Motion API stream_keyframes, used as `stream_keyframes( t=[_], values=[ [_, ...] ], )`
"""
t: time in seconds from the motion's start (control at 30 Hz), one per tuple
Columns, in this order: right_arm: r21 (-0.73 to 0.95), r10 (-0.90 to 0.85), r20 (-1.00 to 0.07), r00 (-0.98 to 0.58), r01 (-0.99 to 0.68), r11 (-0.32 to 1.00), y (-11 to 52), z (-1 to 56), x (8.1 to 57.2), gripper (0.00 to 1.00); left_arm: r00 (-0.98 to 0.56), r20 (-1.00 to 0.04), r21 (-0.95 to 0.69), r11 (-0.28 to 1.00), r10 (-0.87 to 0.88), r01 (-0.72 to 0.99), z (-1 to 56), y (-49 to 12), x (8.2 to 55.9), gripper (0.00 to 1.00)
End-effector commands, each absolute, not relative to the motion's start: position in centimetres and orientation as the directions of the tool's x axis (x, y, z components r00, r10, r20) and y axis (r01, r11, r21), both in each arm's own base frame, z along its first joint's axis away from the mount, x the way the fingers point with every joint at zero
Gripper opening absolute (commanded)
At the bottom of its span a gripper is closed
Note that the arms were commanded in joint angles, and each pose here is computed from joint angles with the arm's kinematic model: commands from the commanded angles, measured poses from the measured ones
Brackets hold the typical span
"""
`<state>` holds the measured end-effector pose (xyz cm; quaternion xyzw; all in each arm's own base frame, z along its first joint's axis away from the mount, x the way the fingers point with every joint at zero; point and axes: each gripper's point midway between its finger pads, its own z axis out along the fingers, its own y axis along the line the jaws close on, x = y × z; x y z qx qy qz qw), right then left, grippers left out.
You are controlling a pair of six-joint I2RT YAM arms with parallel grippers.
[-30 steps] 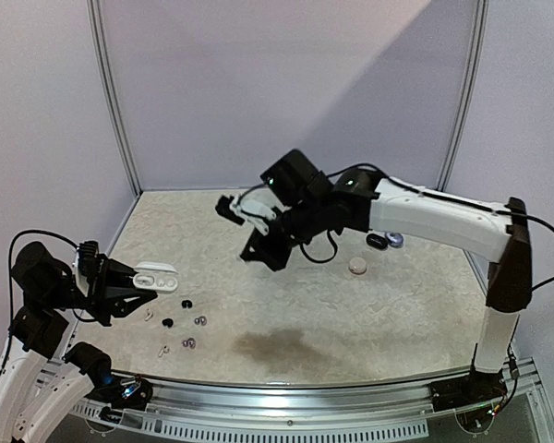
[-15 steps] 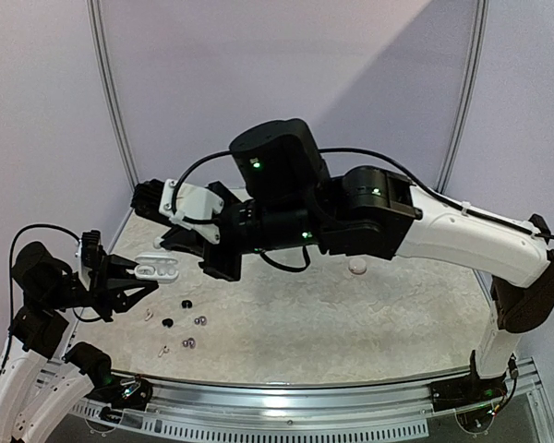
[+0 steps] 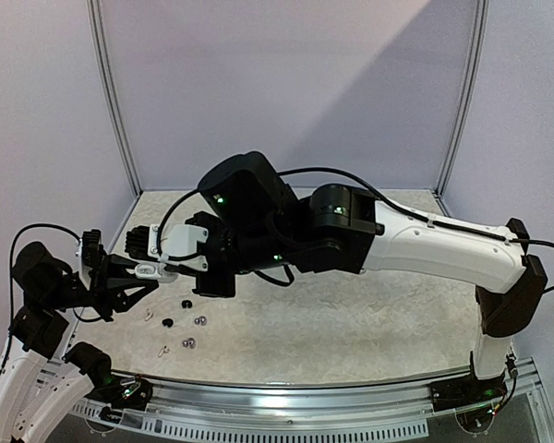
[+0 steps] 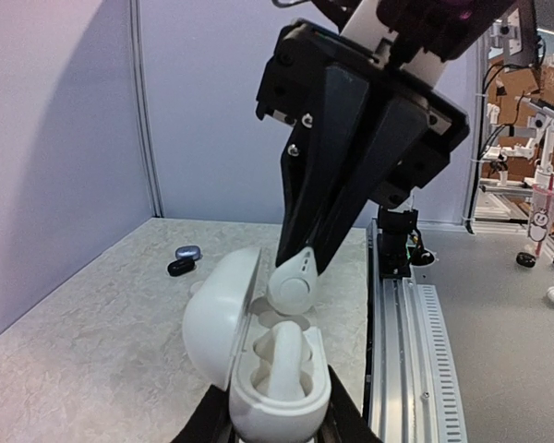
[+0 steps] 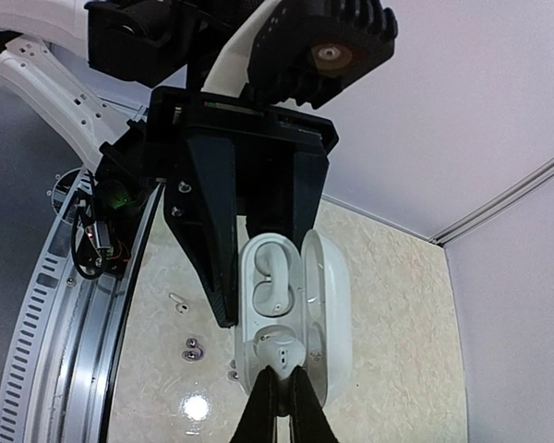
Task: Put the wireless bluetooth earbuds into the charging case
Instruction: Insert the right earbud into the right side groove of the charging case.
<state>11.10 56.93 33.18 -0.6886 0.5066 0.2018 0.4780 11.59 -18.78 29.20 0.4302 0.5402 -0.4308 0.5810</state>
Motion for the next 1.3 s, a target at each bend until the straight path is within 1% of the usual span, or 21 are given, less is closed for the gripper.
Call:
stream_keyframes(
  t=[0.0,0.3,0.37,0.5,0.7,0.77,0.9,1.0,1.1,1.17,1.23,1.27],
  values=[
    [-0.469,-0.537,-0.732,0.419,-0.882,-0.048,57.2,32.1,11.1,0.00,0.047,-0.998,0.035,0.250,-0.043,0.968,29.2,-18.9,11.3,0.00],
    [-0.485,-0.572,-0.699,0.429,-0.872,-0.061,57.7,30.5,11.6,0.00,0.070,-0.997,0.057,0.242,-0.045,0.969,29.5,-18.9,11.0,0.00],
    [-0.493,-0.583,-0.690,0.430,-0.868,-0.056,57.6,30.4,11.9,0.04,0.072,-0.996,0.059,0.240,-0.044,0.969,29.4,-18.9,11.0,0.00],
    [-0.499,-0.592,-0.687,0.420,-0.866,-0.036,57.5,30.3,12.2,0.20,0.074,-0.996,0.061,0.242,-0.042,0.968,29.3,-18.9,11.1,0.00],
    [-0.505,-0.580,-0.701,0.414,-0.863,-0.005,57.4,31.4,12.5,0.26,0.073,-0.996,0.061,0.238,-0.042,0.969,29.3,-18.9,11.0,0.00],
    [-0.497,-0.566,-0.714,0.413,-0.868,-0.006,57.4,32.0,12.3,0.26,0.064,-0.997,0.053,0.244,-0.040,0.968,29.2,-18.9,11.1,0.00],
    [-0.442,-0.486,-0.777,0.401,-0.897,-0.033,56.8,34.8,10.5,0.26,0.032,-0.999,0.020,0.263,-0.040,0.964,28.8,-18.9,11.6,0.00],
    [-0.373,-0.369,-0.846,0.384,-0.922,-0.103,55.7,38.1,8.3,0.28,0.035,-0.999,0.023,0.277,-0.037,0.961,28.8,-18.8,11.9,0.00],
    [-0.303,-0.262,-0.909,0.323,-0.946,-0.116,54.9,40.9,7.6,0.29,0.044,-0.999,0.036,0.273,-0.024,0.961,28.6,-18.8,11.8,0.00],
    [-0.273,-0.198,-0.940,0.277,-0.961,-0.048,54.8,42.6,9.0,0.29,0.063,-0.998,0.059,0.271,-0.009,0.961,28.5,-18.8,11.6,0.00],
    [-0.214,-0.189,-0.962,0.197,-0.974,0.076,54.9,43.0,11.7,0.28,0.103,-0.995,0.103,0.266,0.014,0.959,28.5,-18.7,11.3,0.00],
    [-0.203,-0.215,-0.962,0.169,-0.968,0.146,55.3,42.3,13.2,0.28,0.122,-0.992,0.125,0.264,0.026,0.956,28.5,-18.7,11.2,0.00]
  ],
)
